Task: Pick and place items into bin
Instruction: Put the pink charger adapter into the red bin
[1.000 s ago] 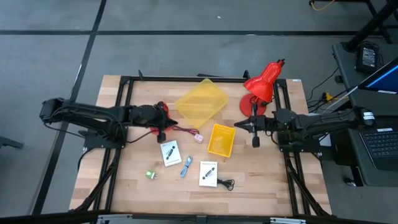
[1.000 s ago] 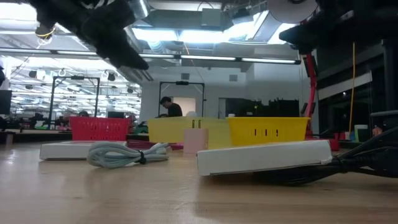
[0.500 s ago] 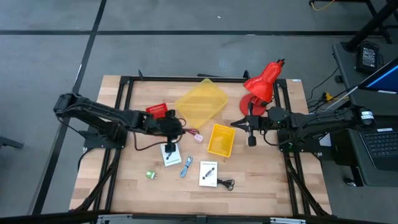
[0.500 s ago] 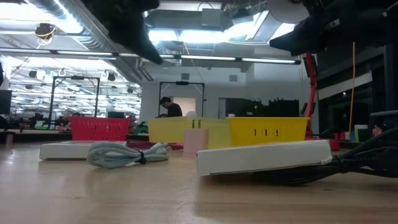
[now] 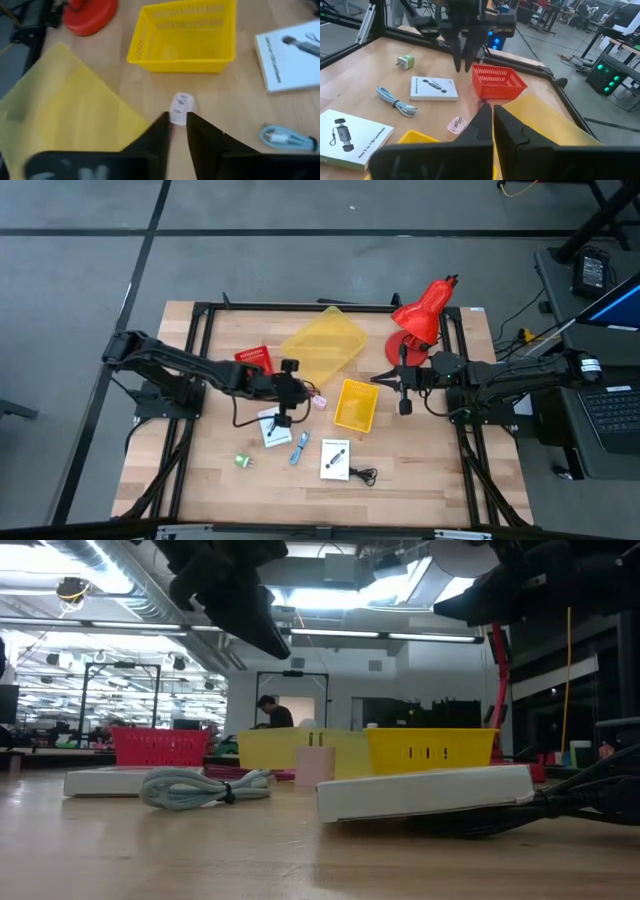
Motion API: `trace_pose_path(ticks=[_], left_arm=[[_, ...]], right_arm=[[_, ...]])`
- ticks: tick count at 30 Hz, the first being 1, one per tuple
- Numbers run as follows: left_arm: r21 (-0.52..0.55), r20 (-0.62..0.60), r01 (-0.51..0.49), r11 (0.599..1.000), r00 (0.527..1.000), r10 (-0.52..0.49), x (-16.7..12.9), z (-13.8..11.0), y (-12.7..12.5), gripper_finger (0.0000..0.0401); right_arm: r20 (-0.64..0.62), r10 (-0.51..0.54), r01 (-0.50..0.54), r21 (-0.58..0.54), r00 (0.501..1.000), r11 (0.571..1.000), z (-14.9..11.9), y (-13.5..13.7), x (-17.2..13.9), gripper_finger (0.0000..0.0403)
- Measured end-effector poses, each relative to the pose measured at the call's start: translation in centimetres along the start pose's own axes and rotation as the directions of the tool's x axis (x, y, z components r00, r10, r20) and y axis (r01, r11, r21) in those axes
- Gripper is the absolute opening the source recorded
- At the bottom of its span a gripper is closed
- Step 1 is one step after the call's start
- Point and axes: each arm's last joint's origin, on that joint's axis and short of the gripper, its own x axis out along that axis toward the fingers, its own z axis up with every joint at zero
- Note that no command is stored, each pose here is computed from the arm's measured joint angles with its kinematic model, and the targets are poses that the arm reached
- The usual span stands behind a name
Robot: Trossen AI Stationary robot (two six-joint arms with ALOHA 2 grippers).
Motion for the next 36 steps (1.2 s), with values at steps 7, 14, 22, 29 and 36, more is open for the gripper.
trace_pose_path(ticks=[7,14,22,29,36], left_arm=[[0.112,-0.026,-0.066,0.991,0.997,0.069,1.0,0.3,-0.2,0.0144],[0.134,-0.042,-0.152,0.979,0.986,0.159,1.3,0.3,-0.3,0.0201],[0.161,0.000,-0.190,0.969,0.981,0.192,1.1,0.8,-0.7,0.0230],[0.119,0.014,-0.186,0.975,0.983,0.186,1.1,0.9,-0.6,0.0227],[0.080,0.068,-0.037,0.996,0.997,0.031,1.6,1.7,0.4,0.0226]], right_arm=[[-0.003,0.000,0.000,0.000,1.000,1.000,0.0,0.0,0.0,0.0000],[-0.007,0.001,-0.001,0.000,1.000,1.000,-0.1,0.0,0.0,0.0000],[-0.007,0.001,-0.001,0.000,1.000,1.000,-0.1,0.0,0.0,0.0000],[-0.003,0.000,0.000,0.000,1.000,1.000,0.0,0.0,0.0,0.0000],[0.000,-0.001,0.001,0.024,1.000,1.000,0.0,0.0,0.0,0.0000]])
